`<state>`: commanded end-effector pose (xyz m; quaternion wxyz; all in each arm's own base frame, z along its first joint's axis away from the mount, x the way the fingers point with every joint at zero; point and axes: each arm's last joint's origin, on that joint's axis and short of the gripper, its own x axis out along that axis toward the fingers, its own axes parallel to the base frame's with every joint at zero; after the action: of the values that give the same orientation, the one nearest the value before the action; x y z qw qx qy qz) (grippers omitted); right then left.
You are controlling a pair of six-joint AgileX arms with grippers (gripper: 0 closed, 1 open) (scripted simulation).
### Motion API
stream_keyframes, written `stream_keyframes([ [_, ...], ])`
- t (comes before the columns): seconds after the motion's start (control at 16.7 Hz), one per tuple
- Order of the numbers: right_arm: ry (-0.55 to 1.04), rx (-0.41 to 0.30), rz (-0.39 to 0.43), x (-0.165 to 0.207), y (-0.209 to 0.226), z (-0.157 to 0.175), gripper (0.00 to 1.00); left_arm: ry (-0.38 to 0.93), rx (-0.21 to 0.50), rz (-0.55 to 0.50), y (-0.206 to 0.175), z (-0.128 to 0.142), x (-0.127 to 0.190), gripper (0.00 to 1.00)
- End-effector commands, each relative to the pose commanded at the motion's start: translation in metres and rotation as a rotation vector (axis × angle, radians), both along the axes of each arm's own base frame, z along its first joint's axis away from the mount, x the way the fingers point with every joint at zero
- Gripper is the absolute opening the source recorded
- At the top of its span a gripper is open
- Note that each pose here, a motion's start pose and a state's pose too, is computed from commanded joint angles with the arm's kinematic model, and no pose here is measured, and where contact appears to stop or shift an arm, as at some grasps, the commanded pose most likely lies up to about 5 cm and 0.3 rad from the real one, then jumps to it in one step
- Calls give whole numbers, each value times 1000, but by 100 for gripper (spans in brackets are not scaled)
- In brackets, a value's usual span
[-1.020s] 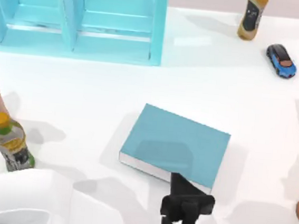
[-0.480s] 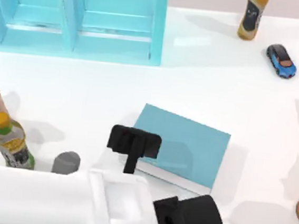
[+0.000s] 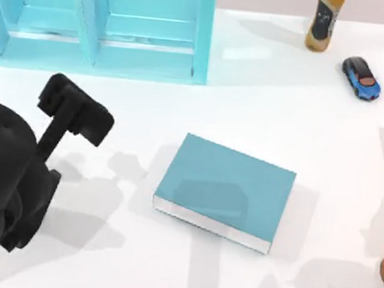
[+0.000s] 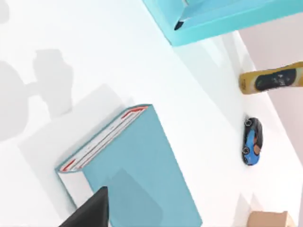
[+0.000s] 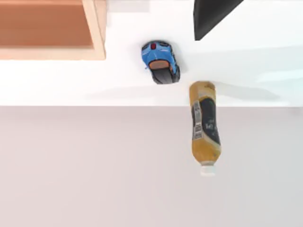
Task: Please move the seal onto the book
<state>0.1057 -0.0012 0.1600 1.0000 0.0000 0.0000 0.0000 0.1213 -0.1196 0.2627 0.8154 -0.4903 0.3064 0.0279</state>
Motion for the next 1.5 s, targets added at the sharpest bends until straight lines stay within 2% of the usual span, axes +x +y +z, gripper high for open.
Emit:
stream_keyframes([
  [0.12, 0, 0, 0, 0, 0, 0, 100, -194, 53, -76, 30, 7, -6, 100],
  [0.24, 0, 0, 0, 0, 0, 0, 100, -387, 144, -98, 55, 7, -14, 100],
  [0.36, 0, 0, 0, 0, 0, 0, 100, -550, 271, -85, 75, 0, -21, 100],
  [0.48, 0, 0, 0, 0, 0, 0, 100, -664, 430, -57, 88, -14, -26, 100],
  [0.72, 0, 0, 0, 0, 0, 0, 100, -731, 777, -27, 106, -53, -24, 100],
  [0.9, 0, 0, 0, 0, 0, 0, 100, -694, 958, -40, 114, -83, -19, 100],
  [1.08, 0, 0, 0, 0, 0, 0, 100, -658, 1039, -57, 118, -101, -16, 100],
  [1.5, 0, 0, 0, 0, 0, 0, 100, -653, 1046, -60, 118, -103, -16, 100],
])
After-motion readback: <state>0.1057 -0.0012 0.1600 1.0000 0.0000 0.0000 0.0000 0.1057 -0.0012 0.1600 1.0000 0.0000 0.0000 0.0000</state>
